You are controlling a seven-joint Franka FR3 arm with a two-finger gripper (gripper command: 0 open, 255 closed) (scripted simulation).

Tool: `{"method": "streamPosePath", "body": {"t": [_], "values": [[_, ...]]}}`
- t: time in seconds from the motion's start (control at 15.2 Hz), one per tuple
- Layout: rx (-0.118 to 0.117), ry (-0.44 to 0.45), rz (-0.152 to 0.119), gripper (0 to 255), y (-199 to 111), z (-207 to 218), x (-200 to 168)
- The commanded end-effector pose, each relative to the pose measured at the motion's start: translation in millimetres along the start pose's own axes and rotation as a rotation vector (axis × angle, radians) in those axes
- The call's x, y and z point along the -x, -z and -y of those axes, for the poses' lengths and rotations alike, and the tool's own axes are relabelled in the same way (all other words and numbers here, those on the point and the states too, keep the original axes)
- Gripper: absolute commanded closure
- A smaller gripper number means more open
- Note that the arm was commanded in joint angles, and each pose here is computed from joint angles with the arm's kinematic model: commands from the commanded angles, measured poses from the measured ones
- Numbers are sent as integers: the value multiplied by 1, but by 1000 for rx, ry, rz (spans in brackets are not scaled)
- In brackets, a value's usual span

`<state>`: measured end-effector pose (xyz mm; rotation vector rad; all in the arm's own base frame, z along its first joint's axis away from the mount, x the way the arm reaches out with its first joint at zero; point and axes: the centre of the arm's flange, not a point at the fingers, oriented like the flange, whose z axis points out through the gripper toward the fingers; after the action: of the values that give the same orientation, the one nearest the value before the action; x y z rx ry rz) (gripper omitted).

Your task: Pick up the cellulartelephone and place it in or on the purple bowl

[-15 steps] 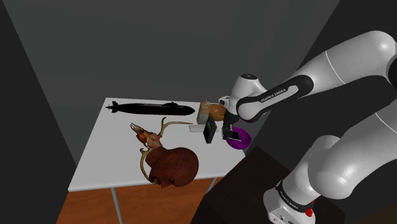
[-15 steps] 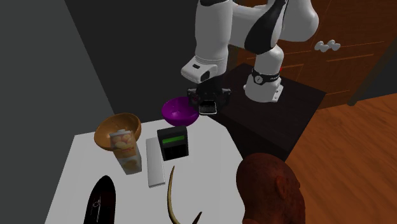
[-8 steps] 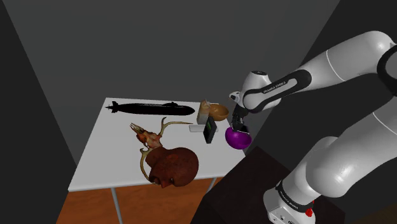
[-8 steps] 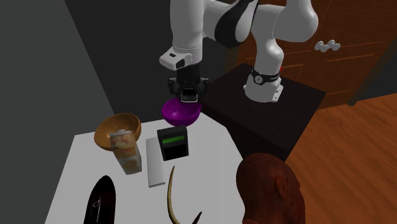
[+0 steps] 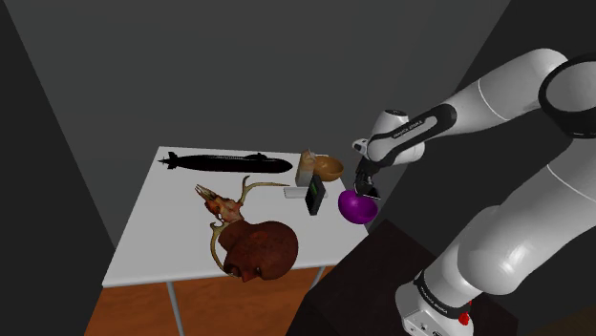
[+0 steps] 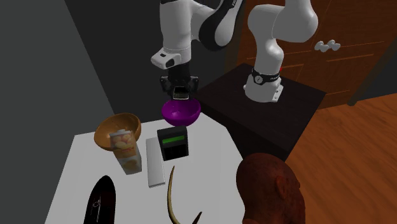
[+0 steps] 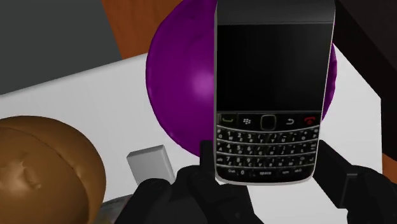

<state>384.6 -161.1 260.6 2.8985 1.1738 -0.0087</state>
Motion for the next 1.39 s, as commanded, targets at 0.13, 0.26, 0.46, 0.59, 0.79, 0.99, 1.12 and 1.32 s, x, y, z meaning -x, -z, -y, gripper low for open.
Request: {"method": "streamPosePath", "body": {"t": [0.13,0.26,0.46,0.59,0.79,0.99,1.12,1.32], "values": [[1,0,0,255,-21,0,-1],[1,0,0,255,-32,0,-1],[1,0,0,255,-48,0,-1],[1,0,0,255,-56,0,-1],[1,0,0,255,-56,0,-1],[1,0,0,255,-56,0,-1],[1,0,0,0,-56,0,-1],[1,0,0,0,-56,0,-1]]}}
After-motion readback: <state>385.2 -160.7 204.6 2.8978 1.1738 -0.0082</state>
